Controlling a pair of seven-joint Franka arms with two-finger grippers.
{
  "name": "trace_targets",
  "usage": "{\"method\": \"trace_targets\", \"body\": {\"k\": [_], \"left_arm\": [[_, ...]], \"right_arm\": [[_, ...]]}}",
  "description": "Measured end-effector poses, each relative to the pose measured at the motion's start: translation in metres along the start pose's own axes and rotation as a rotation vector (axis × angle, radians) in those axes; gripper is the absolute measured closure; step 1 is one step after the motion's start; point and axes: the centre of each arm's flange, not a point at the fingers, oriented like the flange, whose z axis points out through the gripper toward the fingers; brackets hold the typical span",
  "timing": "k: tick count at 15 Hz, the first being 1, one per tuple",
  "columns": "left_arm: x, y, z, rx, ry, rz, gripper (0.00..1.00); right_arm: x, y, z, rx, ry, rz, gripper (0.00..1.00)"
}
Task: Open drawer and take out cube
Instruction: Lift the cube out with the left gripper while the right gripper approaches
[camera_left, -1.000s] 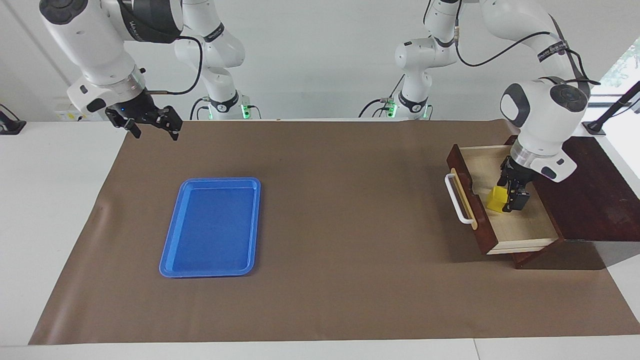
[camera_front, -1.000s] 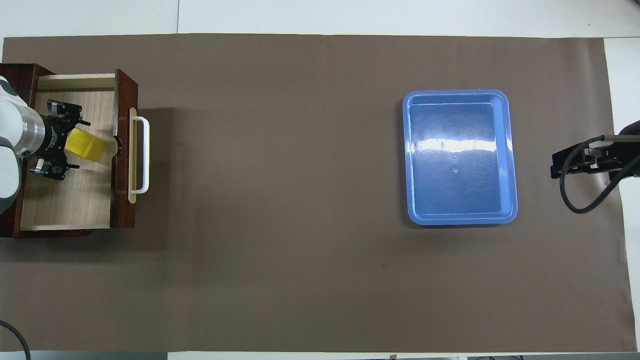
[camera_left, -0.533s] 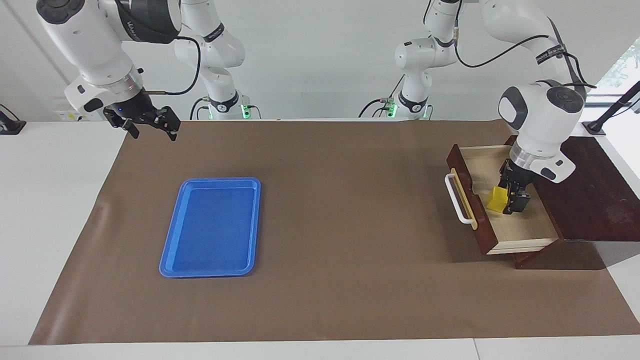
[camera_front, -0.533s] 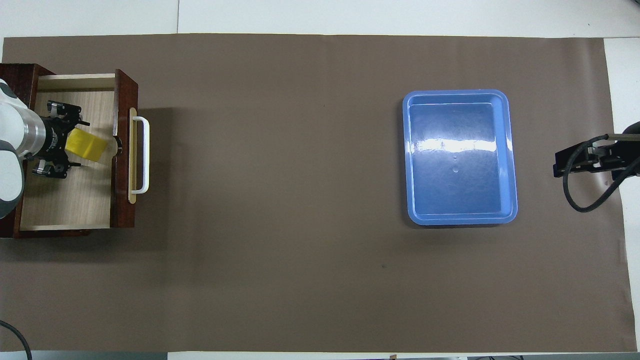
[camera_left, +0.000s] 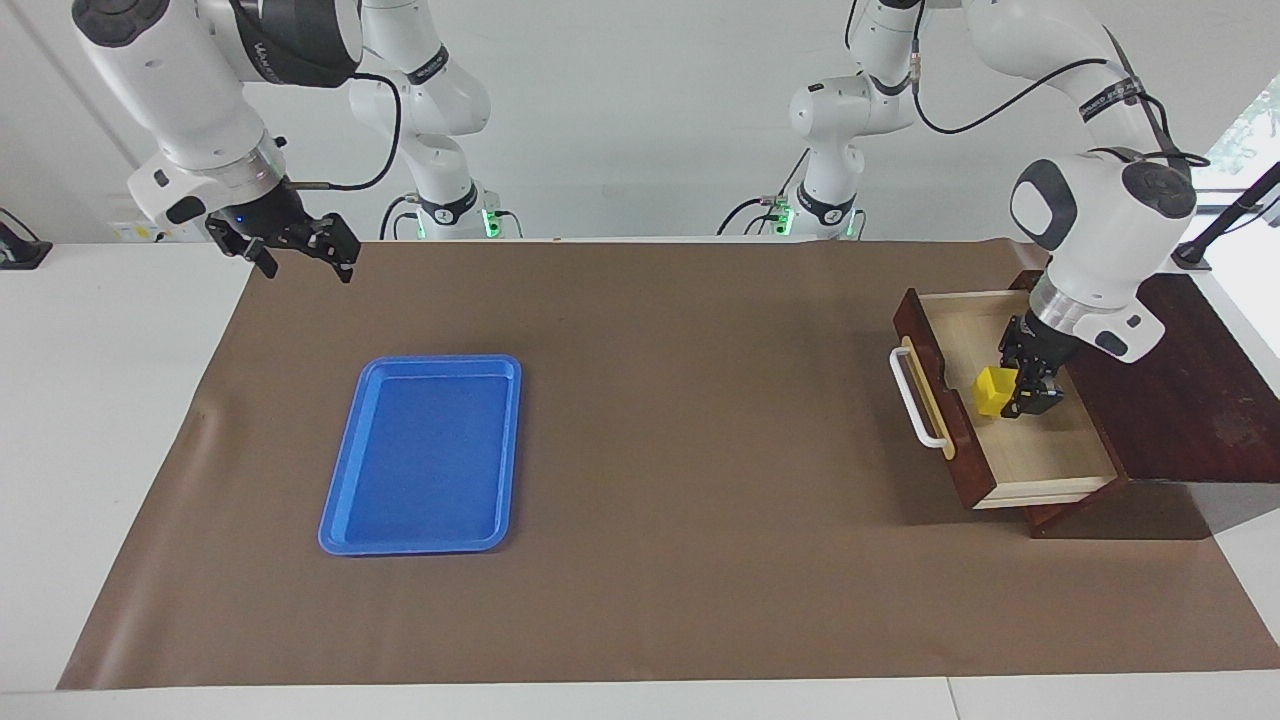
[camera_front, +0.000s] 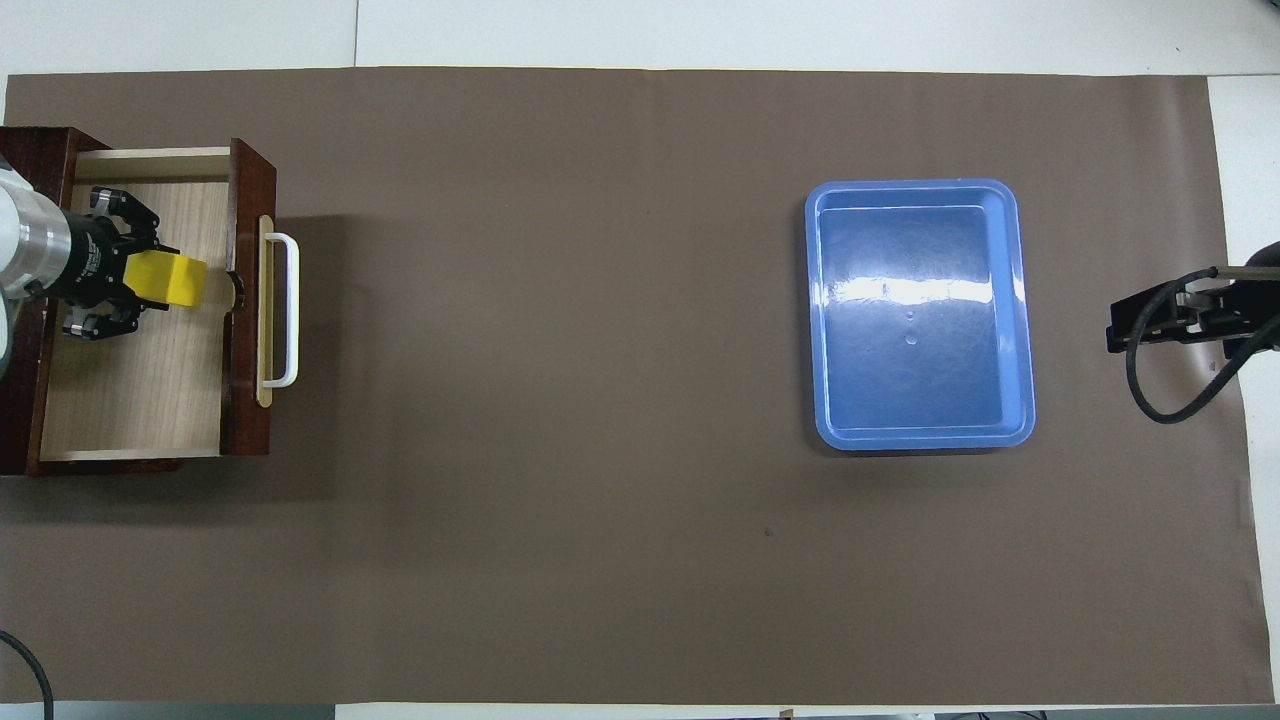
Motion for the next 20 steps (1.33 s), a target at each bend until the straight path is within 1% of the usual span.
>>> {"method": "trace_targets", "body": {"k": [3,6,8,10,13,15,17,19,20], "left_arm": [[-0.015,0.015,-0.043,0.027,-0.014,-0.029,0.45],[-0.06,0.023,-0.068,0.065,-0.041,-0.097,0.45],[-0.104,0.028,-0.077,0.088,-0.055,-0.169,0.45],[-0.156,0.031,-0.079,0.099,-0.052,-0.248,0.45],[-0.231,0.028,-0.079,0.116,-0.048,-0.305,0.45],[-0.269,0.021,-0.08,0.143,-0.044,-0.35,0.45],[-0.301,0.013,-0.085,0.162,-0.034,-0.386,0.45],[-0.325,0.009,-0.101,0.15,-0.037,-0.432,0.45],[-0.331,0.01,-0.109,0.138,-0.047,-0.461,0.45]], "right_arm": [[0.0,0.0,0.0,0.0,0.0,0.0,0.0],[0.0,0.0,0.0,0.0,0.0,0.0,0.0],[-0.001,0.0,0.0,0.0,-0.002,-0.011,0.0],[0.0,0.002,0.0,0.001,0.0,-0.022,0.0],[0.004,0.004,-0.002,0.005,0.034,0.01,0.0],[0.006,0.003,-0.001,0.01,0.05,0.101,0.0],[0.008,-0.001,0.002,0.017,0.048,0.232,0.0],[0.013,-0.01,0.009,0.053,0.03,0.398,0.0],[0.016,-0.017,0.012,0.079,0.023,0.492,0.0]]}}
